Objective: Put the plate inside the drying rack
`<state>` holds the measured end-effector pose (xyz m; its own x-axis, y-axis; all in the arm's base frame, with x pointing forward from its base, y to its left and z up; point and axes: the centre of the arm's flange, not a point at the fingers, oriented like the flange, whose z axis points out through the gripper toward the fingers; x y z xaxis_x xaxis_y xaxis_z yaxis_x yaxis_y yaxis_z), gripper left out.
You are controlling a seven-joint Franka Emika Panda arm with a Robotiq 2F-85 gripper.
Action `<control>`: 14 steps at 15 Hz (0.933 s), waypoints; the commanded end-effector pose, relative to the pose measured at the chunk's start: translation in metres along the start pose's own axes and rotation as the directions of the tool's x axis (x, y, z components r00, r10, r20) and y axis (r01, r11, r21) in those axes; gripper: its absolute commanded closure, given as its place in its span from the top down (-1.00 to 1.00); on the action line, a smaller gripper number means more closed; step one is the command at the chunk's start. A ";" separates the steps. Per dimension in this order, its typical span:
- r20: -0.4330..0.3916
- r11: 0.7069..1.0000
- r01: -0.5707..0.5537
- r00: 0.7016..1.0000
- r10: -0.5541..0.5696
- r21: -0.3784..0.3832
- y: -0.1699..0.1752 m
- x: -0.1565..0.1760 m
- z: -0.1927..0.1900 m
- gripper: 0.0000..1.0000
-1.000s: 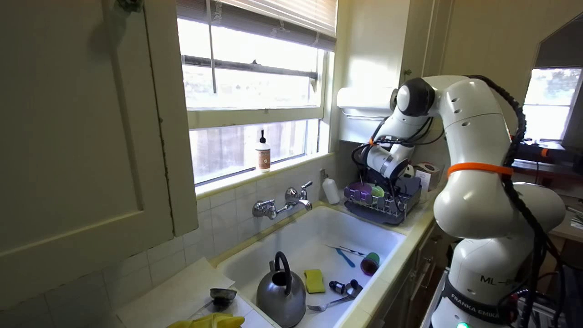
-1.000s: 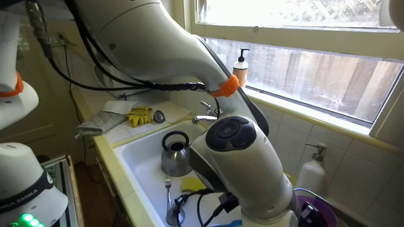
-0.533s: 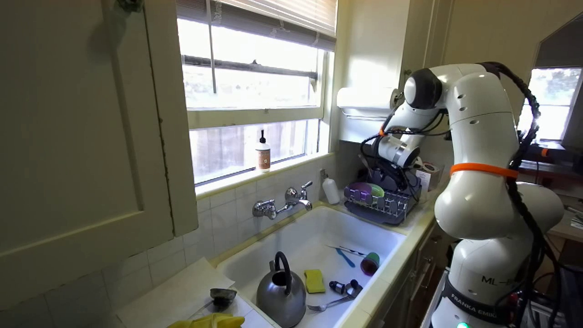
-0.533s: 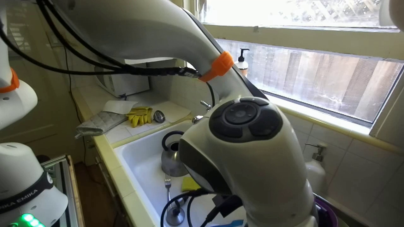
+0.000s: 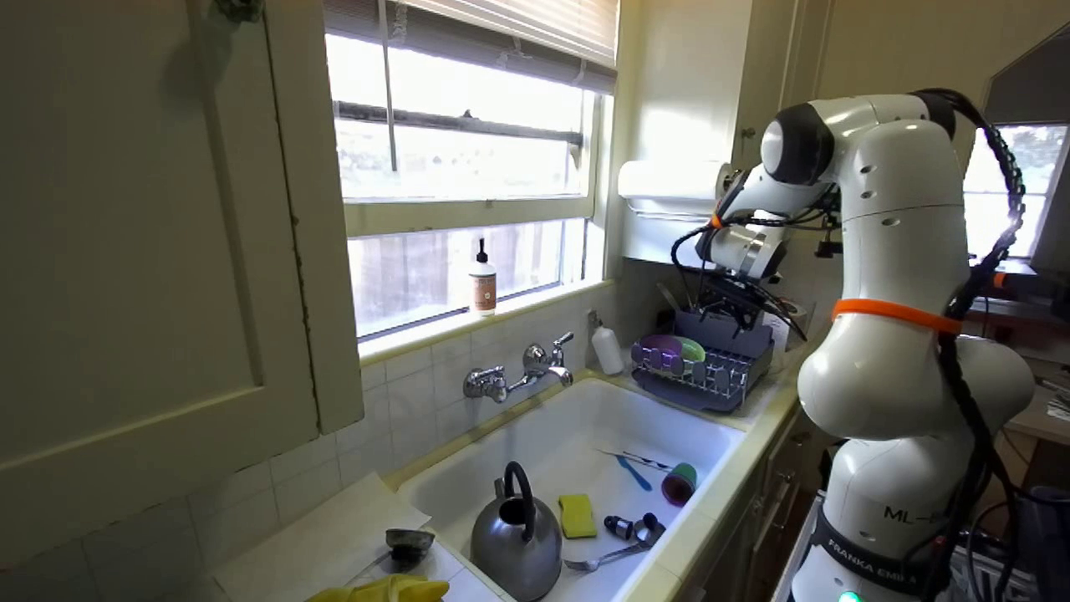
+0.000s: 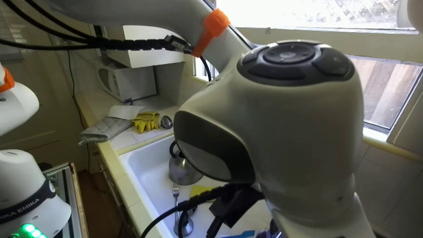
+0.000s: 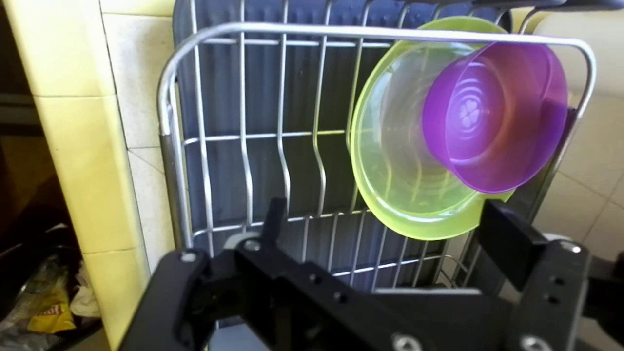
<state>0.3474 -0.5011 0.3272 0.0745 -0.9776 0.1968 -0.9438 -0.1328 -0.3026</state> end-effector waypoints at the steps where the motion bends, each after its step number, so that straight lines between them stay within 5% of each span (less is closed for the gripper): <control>1: 0.022 0.983 0.185 0.982 -0.185 0.016 -0.004 -0.010 -0.021 1.00; 11: -0.005 0.835 0.547 0.836 -0.548 0.062 -0.033 -0.031 -0.043 1.00; 14: -0.031 0.851 0.523 0.852 -0.522 0.053 -0.042 -0.023 -0.037 1.00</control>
<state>0.3732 -0.4667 0.3699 0.5461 -0.7590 0.3545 -0.7470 -0.6328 -0.2041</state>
